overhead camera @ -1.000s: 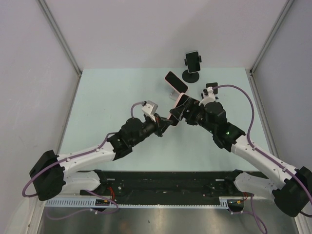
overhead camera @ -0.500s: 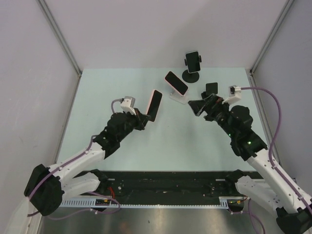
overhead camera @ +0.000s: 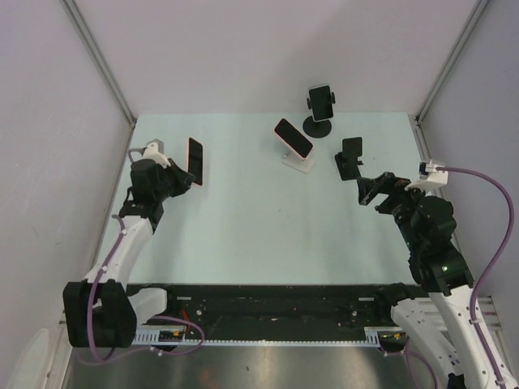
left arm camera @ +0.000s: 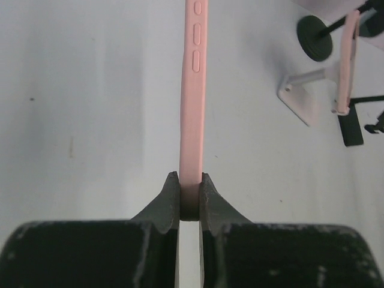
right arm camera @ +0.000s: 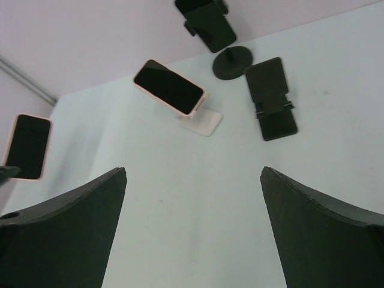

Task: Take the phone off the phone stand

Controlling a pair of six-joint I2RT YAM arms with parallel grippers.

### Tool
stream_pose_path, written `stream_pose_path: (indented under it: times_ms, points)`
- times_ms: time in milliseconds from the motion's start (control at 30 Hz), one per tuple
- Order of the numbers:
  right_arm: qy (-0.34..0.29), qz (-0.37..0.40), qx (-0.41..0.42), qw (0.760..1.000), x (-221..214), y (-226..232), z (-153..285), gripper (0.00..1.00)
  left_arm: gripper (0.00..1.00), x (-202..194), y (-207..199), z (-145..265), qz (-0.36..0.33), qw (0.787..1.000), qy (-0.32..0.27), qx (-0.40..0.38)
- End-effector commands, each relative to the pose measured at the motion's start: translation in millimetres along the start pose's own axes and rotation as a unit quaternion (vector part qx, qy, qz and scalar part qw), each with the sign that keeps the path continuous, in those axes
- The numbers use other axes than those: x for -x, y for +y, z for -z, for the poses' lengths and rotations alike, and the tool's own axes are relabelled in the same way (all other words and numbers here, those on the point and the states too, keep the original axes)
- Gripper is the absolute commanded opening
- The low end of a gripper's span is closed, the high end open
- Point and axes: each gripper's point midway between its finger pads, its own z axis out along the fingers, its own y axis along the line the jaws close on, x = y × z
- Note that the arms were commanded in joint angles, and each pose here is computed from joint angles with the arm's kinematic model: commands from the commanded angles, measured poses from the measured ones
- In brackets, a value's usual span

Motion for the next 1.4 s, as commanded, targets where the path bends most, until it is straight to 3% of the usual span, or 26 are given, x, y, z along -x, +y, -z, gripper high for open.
stream_pose_path:
  times_ms: [0, 233, 533, 967, 1100, 1200, 1367]
  points:
    - [-0.013, 0.077, -0.057, 0.995, 11.0, -26.1, 13.8, 1.0, 0.0, 53.9, 17.0, -3.7, -0.023, 0.999, -0.029, -0.014]
    - [-0.028, 0.111, -0.086, 0.99, 6.6, -39.4, 19.9, 1.0, 0.0, 66.9, 105.8, -32.2, 0.024, 0.999, 0.007, 0.04]
    - [-0.057, 0.124, -0.085, 0.987, -1.0, -44.8, 18.6, 0.99, 0.0, 72.9, 172.0, -58.0, 0.02, 0.997, 0.035, 0.065]
    - [-0.069, 0.143, -0.098, 0.982, -6.6, -56.6, 18.7, 0.99, 0.03, 50.8, 217.9, -100.2, 0.02, 0.993, 0.094, 0.065]
    - [-0.067, 0.145, -0.099, 0.982, -8.9, -58.3, 16.5, 0.98, 0.14, 48.3, 235.7, -101.4, 0.05, 0.991, 0.095, 0.076]
    - [-0.069, 0.146, -0.101, 0.982, -9.1, -60.2, 15.5, 0.98, 0.29, 47.7, 250.7, -97.4, 0.071, 0.989, 0.093, 0.091]
    - [-0.069, 0.147, -0.107, 0.981, -10.0, -63.0, 15.1, 0.97, 0.35, 51.3, 254.2, -95.8, 0.089, 0.988, 0.087, 0.091]
